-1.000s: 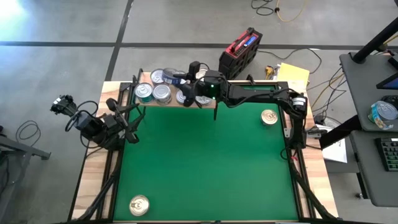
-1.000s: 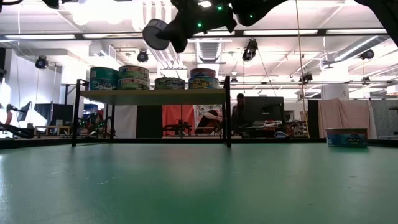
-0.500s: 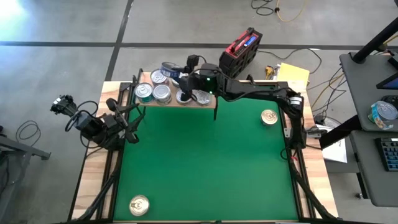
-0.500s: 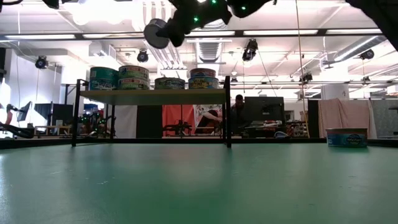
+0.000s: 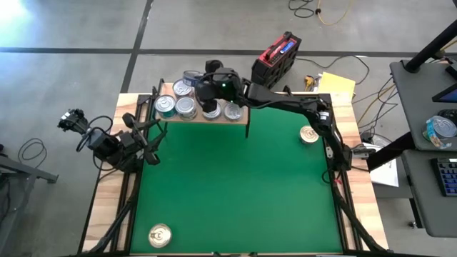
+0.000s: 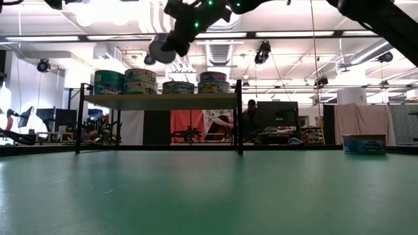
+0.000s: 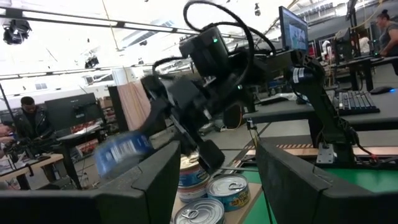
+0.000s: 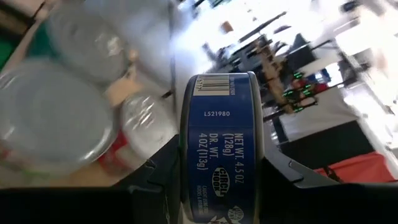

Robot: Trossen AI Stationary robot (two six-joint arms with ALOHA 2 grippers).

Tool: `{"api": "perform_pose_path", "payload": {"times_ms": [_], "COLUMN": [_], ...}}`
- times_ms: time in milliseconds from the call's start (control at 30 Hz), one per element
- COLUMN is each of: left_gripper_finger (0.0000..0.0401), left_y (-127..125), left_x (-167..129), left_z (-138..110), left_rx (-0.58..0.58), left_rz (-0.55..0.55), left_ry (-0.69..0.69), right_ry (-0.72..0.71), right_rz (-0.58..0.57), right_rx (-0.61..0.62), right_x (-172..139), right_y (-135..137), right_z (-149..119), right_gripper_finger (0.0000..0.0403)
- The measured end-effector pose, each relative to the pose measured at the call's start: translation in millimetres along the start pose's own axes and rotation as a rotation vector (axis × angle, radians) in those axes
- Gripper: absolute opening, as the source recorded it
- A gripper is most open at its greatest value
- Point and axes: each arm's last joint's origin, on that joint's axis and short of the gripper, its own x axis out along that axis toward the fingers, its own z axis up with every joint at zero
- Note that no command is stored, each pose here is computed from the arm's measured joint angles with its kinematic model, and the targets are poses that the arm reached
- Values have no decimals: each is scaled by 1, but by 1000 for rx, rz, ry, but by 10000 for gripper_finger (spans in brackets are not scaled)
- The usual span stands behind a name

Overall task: Stack canned seafood by type on shelf
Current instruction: Stack the center dark blue tuna can on top of the dark blue tuna can on the shelf

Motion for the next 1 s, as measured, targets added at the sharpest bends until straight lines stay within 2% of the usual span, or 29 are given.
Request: {"api": "perform_pose_path", "payload": {"times_ms": [167, 400, 1000], "left_gripper_finger": [194, 194, 194], "left_y": [0, 0, 0], "left_x": [0, 0, 0], "left_z": [0, 0, -1], "left_rx": [-1, 5, 18], "left_rz": [0, 0, -2], "left_ry": [0, 1, 4], "right_ry": [116, 244, 254], "right_rz": [36, 83, 116], "right_rx": [-81, -132, -127], "right_x": [-1, -3, 0], "right_y": [7, 14, 23], "right_z": [-7, -16, -20], "right_gripper_finger": [130, 130, 130]}}
